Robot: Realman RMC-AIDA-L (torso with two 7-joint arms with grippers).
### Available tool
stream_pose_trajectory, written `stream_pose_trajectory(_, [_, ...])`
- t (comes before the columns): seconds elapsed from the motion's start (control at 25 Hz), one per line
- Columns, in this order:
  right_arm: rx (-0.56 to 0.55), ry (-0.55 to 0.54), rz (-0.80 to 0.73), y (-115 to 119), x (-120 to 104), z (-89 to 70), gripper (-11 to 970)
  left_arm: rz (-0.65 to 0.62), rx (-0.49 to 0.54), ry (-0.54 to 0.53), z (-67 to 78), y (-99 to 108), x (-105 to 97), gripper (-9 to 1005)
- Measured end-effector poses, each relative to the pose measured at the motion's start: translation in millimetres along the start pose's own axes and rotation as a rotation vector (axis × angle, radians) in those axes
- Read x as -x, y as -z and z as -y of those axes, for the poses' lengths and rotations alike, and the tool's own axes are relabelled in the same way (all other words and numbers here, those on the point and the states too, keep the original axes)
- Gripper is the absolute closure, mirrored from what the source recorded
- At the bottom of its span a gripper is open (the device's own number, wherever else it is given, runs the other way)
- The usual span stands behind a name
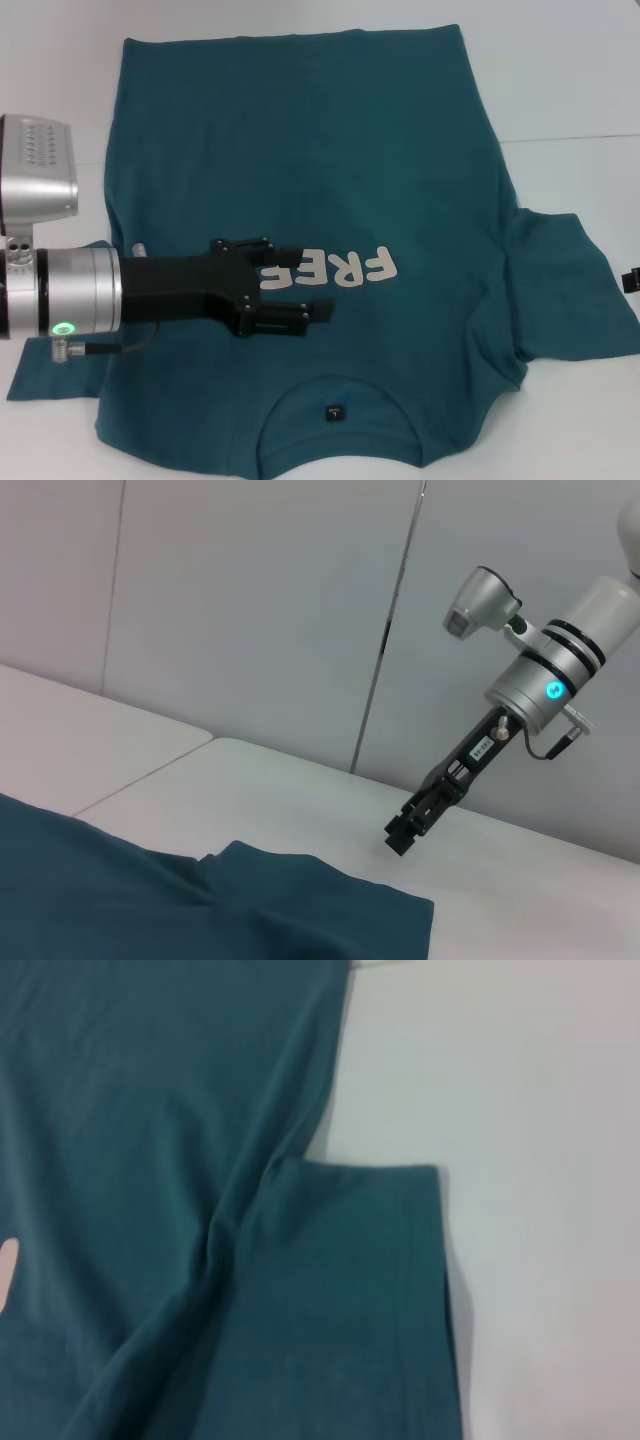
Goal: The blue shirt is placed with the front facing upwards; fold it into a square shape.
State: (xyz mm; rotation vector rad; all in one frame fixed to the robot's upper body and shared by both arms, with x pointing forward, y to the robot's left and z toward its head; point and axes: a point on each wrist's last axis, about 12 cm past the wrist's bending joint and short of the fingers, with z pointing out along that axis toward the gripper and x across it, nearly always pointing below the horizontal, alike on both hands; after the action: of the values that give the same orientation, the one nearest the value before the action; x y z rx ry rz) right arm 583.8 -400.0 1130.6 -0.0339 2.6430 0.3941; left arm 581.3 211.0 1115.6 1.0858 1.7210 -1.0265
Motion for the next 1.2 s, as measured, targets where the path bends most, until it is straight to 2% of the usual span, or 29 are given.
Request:
stream_pose_trajectory(0.48, [0.011,-0.047,-0.02,-6.2,-11.8,4.5,61,0.001,0.0,-0.004,-0.1,-4.4,2.1,120])
stream_pose_trajectory(1.2, [0.052,-0.07,-0.004,-22.1,-12.6,-3.0,62,-0.018,0.0,-0.017,-0.3,-7.2,2.9,120])
